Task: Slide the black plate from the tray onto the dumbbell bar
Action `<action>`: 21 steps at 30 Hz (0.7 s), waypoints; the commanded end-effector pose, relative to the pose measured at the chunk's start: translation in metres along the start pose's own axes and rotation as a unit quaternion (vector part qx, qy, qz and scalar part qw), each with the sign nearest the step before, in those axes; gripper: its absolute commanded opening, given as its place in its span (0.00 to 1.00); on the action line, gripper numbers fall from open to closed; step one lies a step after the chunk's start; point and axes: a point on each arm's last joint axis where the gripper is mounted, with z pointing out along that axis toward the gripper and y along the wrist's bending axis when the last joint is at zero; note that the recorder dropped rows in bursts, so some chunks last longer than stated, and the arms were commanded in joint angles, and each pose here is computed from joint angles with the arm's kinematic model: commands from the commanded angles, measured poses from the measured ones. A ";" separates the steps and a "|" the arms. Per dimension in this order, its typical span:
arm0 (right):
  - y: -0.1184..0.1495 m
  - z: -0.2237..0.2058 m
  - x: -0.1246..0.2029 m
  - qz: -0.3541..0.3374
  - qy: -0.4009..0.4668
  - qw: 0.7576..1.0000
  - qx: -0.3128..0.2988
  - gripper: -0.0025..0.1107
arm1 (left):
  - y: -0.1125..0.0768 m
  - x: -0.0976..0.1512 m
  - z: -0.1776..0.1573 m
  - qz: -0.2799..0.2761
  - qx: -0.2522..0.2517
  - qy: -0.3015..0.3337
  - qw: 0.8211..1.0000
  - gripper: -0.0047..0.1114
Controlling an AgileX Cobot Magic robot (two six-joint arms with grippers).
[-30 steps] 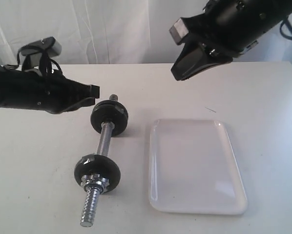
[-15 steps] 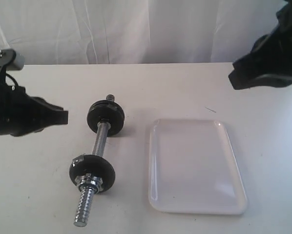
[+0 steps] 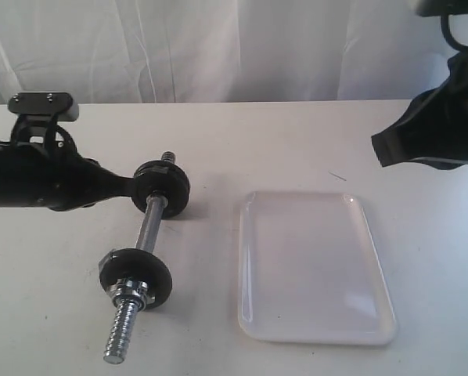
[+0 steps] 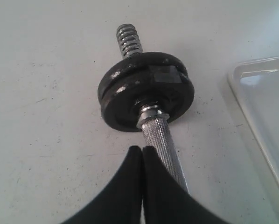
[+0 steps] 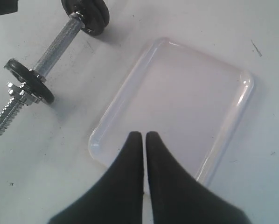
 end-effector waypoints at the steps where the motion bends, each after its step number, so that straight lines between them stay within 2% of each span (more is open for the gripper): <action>1: -0.001 -0.001 0.001 0.004 -0.004 1.000 0.004 0.05 | 0.000 -0.002 0.029 -0.010 0.008 0.031 0.999 0.04; 8: -0.003 -0.001 0.002 -0.007 0.006 1.000 0.016 0.05 | 0.003 0.014 0.064 -0.042 0.007 0.084 0.996 0.04; 21: -0.004 -0.001 0.002 -0.009 0.003 1.000 0.019 0.05 | 0.003 0.020 0.069 -0.047 0.014 0.101 0.994 0.04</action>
